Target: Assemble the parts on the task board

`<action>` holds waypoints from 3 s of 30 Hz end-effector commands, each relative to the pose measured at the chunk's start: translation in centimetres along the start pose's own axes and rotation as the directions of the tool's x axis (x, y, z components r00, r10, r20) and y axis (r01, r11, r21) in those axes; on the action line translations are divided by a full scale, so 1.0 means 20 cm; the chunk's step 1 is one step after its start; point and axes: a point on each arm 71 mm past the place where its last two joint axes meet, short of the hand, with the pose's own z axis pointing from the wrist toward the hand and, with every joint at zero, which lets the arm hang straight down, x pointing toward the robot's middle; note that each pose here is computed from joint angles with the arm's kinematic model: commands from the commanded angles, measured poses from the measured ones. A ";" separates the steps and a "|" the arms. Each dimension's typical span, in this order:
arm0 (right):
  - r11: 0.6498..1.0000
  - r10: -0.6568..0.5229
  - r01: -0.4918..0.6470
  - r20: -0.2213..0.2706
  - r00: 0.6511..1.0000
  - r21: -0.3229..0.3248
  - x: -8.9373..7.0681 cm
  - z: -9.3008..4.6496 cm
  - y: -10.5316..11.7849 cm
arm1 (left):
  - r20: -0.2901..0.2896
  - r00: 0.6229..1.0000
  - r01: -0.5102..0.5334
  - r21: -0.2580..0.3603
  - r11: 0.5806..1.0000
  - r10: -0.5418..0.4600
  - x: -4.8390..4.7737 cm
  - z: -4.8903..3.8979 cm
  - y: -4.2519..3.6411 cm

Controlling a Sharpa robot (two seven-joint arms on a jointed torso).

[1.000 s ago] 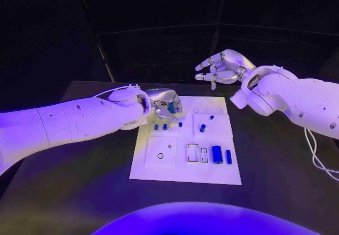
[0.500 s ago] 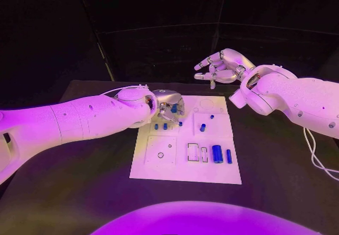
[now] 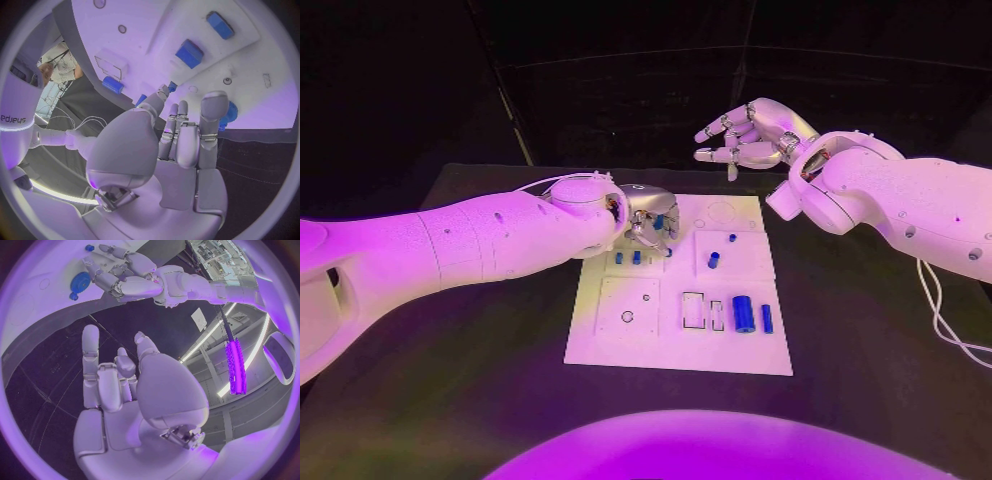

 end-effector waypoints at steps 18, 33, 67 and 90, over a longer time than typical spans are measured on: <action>1.000 0.000 0.000 0.002 1.000 -0.016 0.01 0.01 0.02 | -0.068 0.998 -0.005 -0.022 1.000 0.003 0.053 0.036 0.012; 1.000 0.003 -0.003 -0.008 1.000 -0.019 0.02 0.02 0.03 | -0.060 0.998 -0.001 -0.016 1.000 0.000 0.070 0.051 0.010; 1.000 0.004 -0.004 -0.010 1.000 -0.022 0.03 0.02 0.04 | 0.008 1.000 -0.004 -0.012 1.000 0.004 0.047 0.064 0.017; 1.000 0.002 -0.002 -0.003 1.000 -0.021 0.02 0.02 0.03 | 0.139 0.988 0.059 0.001 0.998 -0.059 -0.106 -0.018 0.036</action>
